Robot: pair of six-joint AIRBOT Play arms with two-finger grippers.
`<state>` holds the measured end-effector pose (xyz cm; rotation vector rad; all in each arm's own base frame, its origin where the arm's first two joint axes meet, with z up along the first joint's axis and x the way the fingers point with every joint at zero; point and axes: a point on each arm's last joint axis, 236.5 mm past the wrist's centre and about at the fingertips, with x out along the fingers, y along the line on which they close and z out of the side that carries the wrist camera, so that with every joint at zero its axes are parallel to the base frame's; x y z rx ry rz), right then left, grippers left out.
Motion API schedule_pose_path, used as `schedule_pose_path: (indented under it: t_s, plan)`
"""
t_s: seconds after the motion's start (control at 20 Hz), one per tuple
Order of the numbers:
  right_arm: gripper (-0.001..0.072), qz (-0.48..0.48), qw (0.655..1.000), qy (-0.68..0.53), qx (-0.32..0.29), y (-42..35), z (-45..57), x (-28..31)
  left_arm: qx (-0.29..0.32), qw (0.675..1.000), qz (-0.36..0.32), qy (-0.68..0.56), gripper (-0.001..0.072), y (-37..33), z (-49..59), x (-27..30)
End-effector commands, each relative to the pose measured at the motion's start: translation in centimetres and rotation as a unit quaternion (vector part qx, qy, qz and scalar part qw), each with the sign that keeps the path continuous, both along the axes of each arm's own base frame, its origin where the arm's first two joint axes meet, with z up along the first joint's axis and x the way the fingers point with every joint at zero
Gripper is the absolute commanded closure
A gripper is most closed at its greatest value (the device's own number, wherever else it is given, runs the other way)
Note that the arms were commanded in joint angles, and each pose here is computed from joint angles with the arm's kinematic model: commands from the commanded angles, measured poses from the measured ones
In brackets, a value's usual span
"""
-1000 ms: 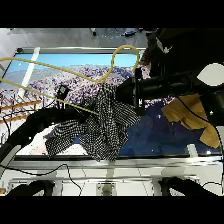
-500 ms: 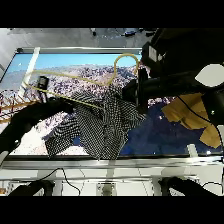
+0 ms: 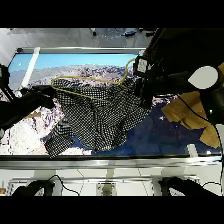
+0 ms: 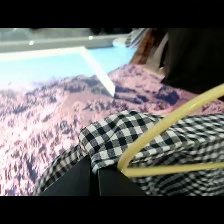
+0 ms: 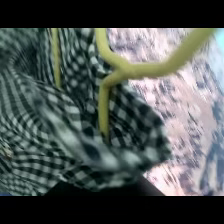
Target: Fold the clothes and pants, and hang the long-sleeved shirts on hangers.
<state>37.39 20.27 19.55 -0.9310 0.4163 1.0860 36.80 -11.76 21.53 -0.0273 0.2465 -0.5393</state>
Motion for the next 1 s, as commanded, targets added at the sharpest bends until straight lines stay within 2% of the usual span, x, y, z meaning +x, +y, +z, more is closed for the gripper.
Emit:
schedule_pose_path:
  t_s: [0.0, 0.1, 0.25, 0.35, 0.6, 0.7, 0.8, 0.95]
  plan:
    - [0.067, -0.04, 0.996, -0.009, -0.084, -3.6, -2.4, 2.0, 0.011, 1.0, 0.016, -0.012, 0.067, 0.9, 0.8, -0.3]
    - [0.067, -0.056, 0.992, -0.011, -0.109, -4.9, -3.2, 2.9, 0.017, 1.0, 0.024, -0.008, 0.067, 1.3, 0.6, -0.2]
    - [0.067, -0.073, 0.992, -0.014, -0.106, -5.6, -3.3, 3.8, 0.003, 1.0, 0.031, 0.0, 0.067, 1.4, 0.6, -0.2]
    - [0.067, -0.078, 0.991, -0.017, -0.109, -6.0, -3.3, 4.0, -0.025, 0.999, 0.037, 0.014, 0.067, 1.3, 0.8, -0.1]
    - [0.0671, -0.053, 0.991, -0.025, -0.117, -4.1, -3.3, 3.4, -0.036, 0.999, 0.005, 0.008, 0.067, -1.6, 2.0, -0.5]
    - [0.0671, -0.04, 0.991, -0.005, -0.127, -3.5, -4.5, 2.8, -0.059, 0.997, 0.05, -0.004, 0.067, 0.0, 2.8, 1.3]
    - [0.0672, -0.063, 0.989, 0.013, -0.134, -4.2, -6.2, 3.5, -0.083, 0.993, 0.078, -0.006, 0.067, 1.2, 3.6, 2.6]
    - [0.0672, -0.132, 0.982, 0.027, -0.129, -5.2, -8.2, 5.8, -0.082, 0.995, 0.05, 0.004, 0.067, -0.3, 4.1, 2.7]
